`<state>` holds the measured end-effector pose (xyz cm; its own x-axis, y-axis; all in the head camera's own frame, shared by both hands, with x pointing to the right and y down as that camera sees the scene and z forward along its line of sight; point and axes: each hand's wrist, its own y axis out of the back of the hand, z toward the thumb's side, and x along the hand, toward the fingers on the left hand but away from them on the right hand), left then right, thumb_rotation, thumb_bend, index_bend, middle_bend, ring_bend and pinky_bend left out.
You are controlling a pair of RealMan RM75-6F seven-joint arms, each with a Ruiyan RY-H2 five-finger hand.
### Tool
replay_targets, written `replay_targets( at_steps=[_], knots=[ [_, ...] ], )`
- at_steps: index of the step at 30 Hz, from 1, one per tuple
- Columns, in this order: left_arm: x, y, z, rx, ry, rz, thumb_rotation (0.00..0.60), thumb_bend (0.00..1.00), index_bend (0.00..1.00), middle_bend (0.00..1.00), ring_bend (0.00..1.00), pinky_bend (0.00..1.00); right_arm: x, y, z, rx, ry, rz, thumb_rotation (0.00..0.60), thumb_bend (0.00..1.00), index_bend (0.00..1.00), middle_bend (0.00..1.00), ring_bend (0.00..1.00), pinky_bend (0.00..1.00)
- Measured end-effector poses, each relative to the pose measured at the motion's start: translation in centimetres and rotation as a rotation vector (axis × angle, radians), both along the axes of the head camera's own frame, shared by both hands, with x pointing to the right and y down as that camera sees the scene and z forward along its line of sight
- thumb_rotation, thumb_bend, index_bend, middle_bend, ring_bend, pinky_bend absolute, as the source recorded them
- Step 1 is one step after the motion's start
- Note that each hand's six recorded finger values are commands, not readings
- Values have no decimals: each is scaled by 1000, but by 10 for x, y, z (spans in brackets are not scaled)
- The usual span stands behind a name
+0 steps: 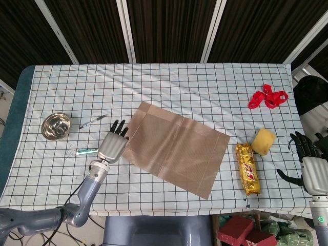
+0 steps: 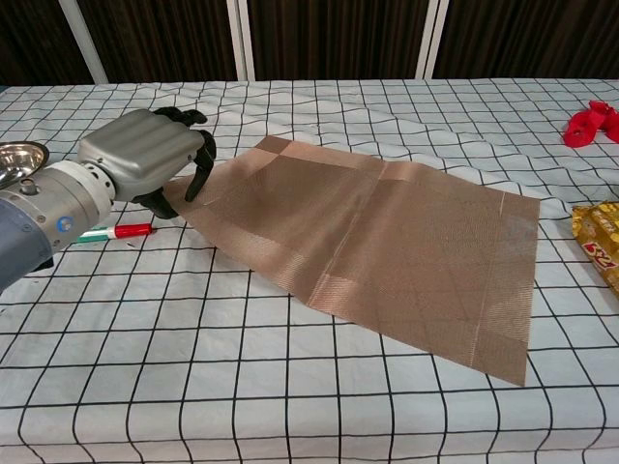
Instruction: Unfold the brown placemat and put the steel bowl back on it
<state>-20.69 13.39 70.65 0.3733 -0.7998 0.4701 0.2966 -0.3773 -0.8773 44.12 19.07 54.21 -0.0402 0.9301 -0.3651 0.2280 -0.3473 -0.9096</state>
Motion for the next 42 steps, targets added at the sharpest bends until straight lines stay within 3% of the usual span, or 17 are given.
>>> replay_targets(
  at_steps=[9, 20, 29, 42],
  knots=[
    [-21, 30, -25, -63, -22, -28, 600, 491, 654, 237, 32, 98, -1, 1, 0, 0, 2, -5, 600, 132, 0, 0, 0, 174],
    [-24, 106, -43, -213, -94, 90, 600, 491, 638, 237, 32, 98, 0, 1, -1, 5, 1, -1, 600, 133, 0, 0, 0, 174],
    [-25, 127, -46, -252, -111, 113, 600, 491, 635, 237, 32, 98, 0, 0, -1, 2, -2, 1, 600, 133, 0, 0, 0, 174],
    [-23, 139, -48, -286, -98, 121, 600, 484, 605, 229, 31, 98, 0, 0, -1, 2, -3, 3, 600, 133, 0, 0, 0, 174]
  ],
)
